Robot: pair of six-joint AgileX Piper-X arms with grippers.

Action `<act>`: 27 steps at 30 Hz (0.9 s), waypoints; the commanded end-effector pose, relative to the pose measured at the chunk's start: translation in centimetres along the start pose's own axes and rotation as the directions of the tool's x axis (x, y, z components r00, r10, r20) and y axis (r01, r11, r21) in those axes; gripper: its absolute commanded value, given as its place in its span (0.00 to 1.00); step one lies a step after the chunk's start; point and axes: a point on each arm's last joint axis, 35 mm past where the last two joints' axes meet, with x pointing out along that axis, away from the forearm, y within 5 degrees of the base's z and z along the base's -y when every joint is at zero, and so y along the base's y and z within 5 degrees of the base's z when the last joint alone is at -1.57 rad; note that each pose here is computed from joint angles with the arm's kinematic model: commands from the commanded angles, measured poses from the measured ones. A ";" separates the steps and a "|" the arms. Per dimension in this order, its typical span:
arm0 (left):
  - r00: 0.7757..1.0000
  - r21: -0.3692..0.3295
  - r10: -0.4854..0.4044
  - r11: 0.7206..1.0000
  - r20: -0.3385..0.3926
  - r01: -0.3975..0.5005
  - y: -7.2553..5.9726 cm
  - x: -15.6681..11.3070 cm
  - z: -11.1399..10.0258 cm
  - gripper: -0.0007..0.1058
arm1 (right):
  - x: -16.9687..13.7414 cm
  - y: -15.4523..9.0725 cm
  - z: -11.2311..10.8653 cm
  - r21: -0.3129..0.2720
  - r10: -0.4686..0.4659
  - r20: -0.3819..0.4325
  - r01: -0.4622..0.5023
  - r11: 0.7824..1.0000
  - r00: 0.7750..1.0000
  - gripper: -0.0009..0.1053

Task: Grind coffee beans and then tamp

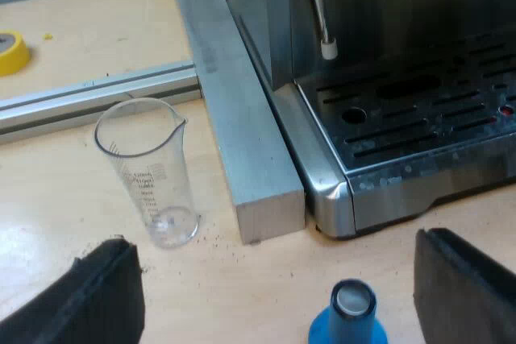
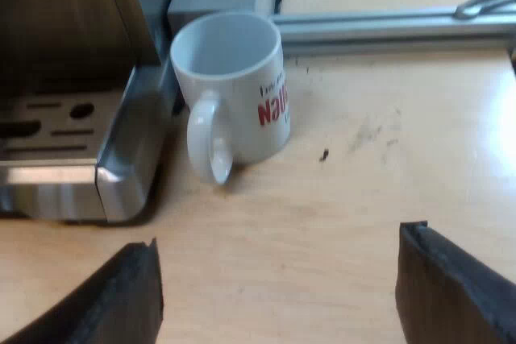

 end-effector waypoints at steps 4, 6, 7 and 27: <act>1.000 0.001 -0.016 1.000 0.013 0.016 -0.1 0.2 0.3 0.67 | 0.7 0.4 -1.6 0.016 0.036 -0.111 -0.034 0.999 0.993 0.60; 1.000 0.001 -0.016 1.000 0.013 0.016 -0.1 0.2 0.3 0.67 | 0.7 0.4 -1.6 0.016 0.036 -0.111 -0.034 0.999 0.993 0.60; 1.000 0.001 -0.016 1.000 0.013 0.016 -0.1 0.2 0.3 0.67 | 0.7 0.4 -1.6 0.016 0.036 -0.111 -0.034 0.999 0.993 0.60; 0.999 0.001 -0.017 1.000 0.031 0.017 -0.1 0.6 0.3 0.67 | 0.7 0.4 -1.6 0.036 0.030 -0.112 -0.026 0.999 0.993 0.60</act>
